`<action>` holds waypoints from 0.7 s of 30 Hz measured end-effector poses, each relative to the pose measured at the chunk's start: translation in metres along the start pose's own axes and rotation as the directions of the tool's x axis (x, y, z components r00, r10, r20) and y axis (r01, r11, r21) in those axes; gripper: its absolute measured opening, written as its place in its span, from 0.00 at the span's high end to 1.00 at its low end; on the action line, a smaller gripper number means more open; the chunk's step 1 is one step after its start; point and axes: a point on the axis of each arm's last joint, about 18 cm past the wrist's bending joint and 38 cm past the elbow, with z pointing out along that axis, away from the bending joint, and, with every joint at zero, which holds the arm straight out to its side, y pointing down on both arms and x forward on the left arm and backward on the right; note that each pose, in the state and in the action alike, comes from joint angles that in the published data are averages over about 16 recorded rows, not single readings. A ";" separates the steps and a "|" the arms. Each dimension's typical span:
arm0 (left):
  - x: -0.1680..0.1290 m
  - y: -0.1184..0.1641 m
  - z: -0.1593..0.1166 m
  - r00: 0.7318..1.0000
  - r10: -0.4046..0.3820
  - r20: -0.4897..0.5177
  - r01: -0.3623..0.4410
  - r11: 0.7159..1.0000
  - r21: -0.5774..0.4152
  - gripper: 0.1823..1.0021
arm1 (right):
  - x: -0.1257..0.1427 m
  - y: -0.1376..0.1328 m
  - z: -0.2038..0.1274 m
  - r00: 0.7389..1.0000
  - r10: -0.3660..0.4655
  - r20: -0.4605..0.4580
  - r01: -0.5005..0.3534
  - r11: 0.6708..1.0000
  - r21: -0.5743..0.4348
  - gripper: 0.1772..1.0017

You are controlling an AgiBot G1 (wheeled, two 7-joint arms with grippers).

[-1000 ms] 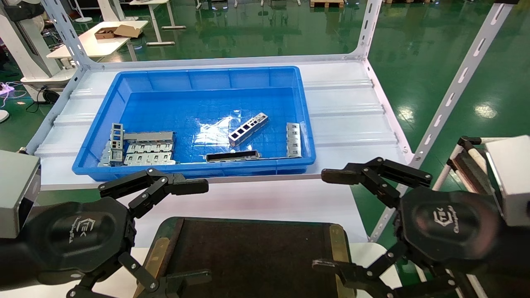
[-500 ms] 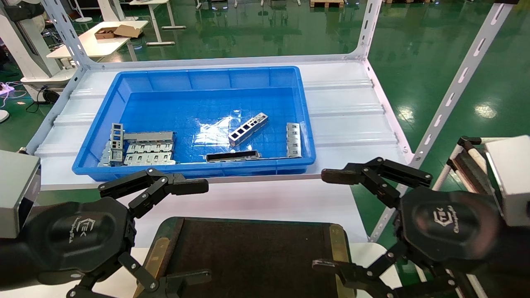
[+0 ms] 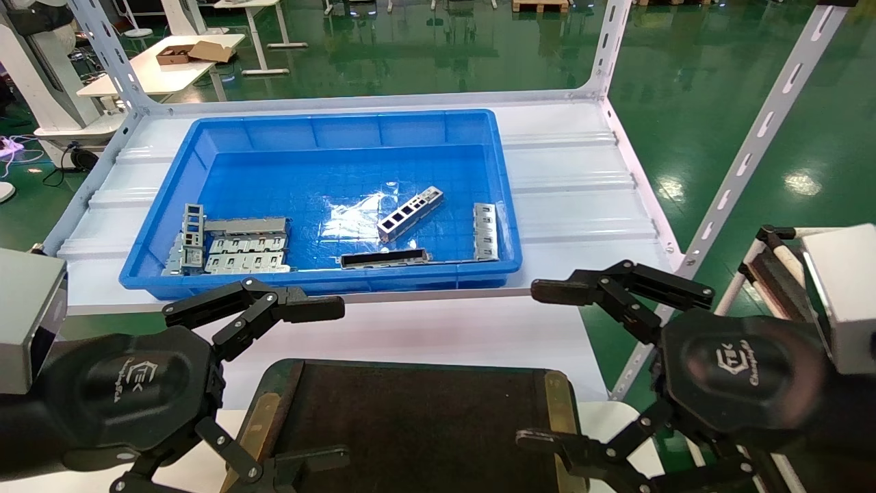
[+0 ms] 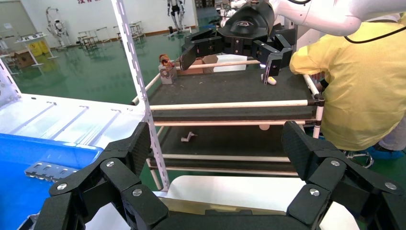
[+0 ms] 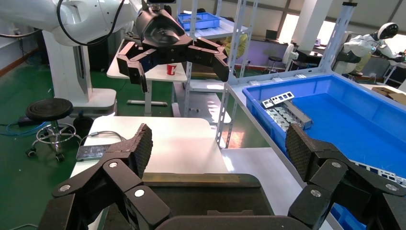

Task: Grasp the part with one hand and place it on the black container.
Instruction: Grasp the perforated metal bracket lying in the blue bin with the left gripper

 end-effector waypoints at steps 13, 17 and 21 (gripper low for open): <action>-0.036 0.018 0.023 0.991 0.016 0.131 -0.009 0.998 -0.054 0.00 | 0.000 0.000 0.000 1.000 0.000 0.000 0.000 1.000 0.000 0.00; -0.058 0.026 0.037 0.981 0.004 0.196 0.010 0.997 -0.073 0.00 | 0.000 0.000 0.000 1.000 0.000 0.000 0.000 1.000 0.000 0.00; -0.085 0.034 0.052 0.964 -0.013 0.266 0.037 0.996 -0.087 0.00 | 0.000 0.000 0.000 1.000 0.000 0.000 0.000 1.000 0.000 0.00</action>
